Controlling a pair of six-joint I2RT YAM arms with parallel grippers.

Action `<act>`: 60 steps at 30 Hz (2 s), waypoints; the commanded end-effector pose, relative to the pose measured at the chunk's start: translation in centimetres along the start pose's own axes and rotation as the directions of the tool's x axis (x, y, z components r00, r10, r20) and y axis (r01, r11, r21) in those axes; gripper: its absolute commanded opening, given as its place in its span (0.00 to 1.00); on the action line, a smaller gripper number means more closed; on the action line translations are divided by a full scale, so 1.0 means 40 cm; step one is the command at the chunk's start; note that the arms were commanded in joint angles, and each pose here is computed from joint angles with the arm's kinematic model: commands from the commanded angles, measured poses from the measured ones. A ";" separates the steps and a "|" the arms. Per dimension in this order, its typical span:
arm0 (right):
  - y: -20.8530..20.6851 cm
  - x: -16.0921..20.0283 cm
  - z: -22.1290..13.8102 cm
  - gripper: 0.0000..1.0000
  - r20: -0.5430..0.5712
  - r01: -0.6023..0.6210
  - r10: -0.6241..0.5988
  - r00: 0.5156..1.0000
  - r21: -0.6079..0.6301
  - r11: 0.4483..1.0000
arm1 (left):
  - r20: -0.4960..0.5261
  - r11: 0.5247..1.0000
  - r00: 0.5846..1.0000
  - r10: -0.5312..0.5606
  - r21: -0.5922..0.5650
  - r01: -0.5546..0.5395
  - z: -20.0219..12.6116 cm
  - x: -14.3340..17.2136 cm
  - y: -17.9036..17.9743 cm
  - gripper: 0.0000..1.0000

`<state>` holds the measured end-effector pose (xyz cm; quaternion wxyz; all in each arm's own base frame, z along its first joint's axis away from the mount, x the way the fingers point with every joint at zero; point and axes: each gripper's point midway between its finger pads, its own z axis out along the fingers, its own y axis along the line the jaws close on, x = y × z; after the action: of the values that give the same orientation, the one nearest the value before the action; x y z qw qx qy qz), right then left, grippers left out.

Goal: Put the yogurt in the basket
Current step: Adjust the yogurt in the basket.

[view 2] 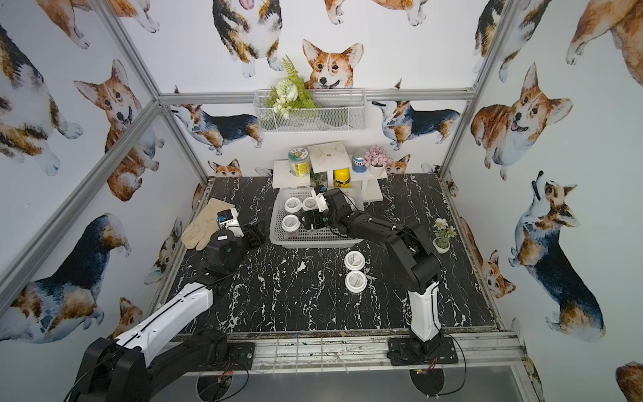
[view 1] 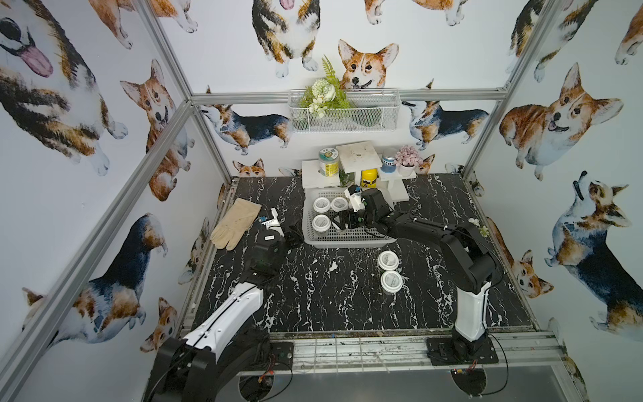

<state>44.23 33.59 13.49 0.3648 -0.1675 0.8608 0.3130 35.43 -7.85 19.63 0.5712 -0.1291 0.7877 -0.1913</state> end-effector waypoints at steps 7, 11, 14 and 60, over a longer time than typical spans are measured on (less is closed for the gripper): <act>-0.007 0.013 0.006 0.93 -0.023 0.000 0.000 1.000 0.009 1.000 | 0.021 1.000 1.000 0.001 0.009 -0.001 -0.001 -0.018 -0.008 0.68; -0.009 0.021 0.007 0.93 -0.030 -0.003 0.004 1.000 0.011 1.000 | 0.022 1.000 1.000 0.002 0.008 -0.002 -0.001 -0.019 -0.008 0.68; -0.007 0.021 0.004 0.93 -0.028 -0.003 0.003 1.000 0.011 1.000 | 0.021 1.000 1.000 0.003 0.007 -0.003 -0.001 -0.018 -0.007 0.68; 0.009 0.005 -0.173 0.94 0.110 0.028 -0.041 0.993 0.118 0.993 | 0.029 1.000 1.000 0.000 0.006 0.000 -0.004 -0.021 -0.004 0.69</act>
<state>40.10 29.76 15.49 0.3891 -0.1490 0.8664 0.2751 35.42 -7.69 19.90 0.5744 -0.1304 0.7852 -0.1912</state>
